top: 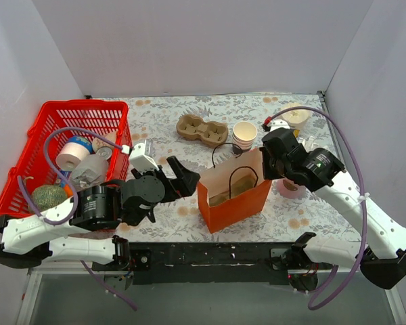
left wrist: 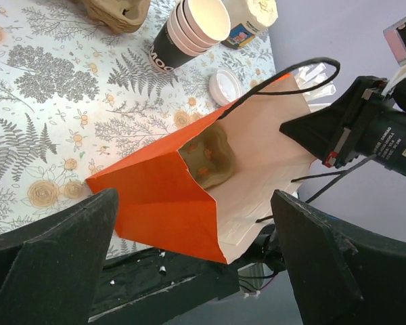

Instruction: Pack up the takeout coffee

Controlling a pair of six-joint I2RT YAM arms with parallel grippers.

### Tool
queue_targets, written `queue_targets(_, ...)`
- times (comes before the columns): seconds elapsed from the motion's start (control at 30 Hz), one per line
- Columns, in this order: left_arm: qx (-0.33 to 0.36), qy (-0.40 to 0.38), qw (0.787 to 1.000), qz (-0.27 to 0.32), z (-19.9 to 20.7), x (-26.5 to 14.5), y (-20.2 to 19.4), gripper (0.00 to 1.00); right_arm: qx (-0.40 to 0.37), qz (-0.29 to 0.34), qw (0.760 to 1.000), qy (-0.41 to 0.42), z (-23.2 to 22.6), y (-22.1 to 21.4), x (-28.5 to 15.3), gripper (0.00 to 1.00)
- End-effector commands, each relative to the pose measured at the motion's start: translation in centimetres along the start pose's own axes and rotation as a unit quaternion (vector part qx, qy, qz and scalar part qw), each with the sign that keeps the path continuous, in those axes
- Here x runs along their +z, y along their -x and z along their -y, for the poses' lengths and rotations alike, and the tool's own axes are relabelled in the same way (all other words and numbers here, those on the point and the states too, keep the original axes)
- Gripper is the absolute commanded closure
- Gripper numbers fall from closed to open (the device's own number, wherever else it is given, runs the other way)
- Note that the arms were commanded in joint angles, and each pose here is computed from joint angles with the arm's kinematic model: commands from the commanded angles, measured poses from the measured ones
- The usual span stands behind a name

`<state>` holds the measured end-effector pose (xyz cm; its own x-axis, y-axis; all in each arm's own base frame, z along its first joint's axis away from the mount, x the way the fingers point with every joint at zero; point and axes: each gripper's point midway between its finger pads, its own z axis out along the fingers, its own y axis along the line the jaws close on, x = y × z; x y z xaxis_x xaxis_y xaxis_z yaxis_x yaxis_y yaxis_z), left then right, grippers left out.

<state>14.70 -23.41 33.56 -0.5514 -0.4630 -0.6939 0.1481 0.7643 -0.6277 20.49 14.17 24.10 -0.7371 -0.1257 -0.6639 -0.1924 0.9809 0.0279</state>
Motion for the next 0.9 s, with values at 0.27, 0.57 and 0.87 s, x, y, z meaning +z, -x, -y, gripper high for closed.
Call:
queue_targets(0.27,-0.020,-0.024,0.999,0.004,-0.7,-1.9,1.5,0.02,-0.191,0.063,0.944,0.262,-8.1,5.7,-3.3,0.99)
queue_targets(0.57,-0.021,-0.074,0.997,-0.005,1.0,-3.4,2.8,0.02,-0.277,0.062,0.882,0.376,-12.0,7.8,-4.2,0.99)
queue_targets(0.87,-0.031,-0.106,0.994,0.002,2.2,-5.3,5.0,0.02,-0.350,0.054,0.841,0.410,-12.9,7.9,-4.2,0.99)
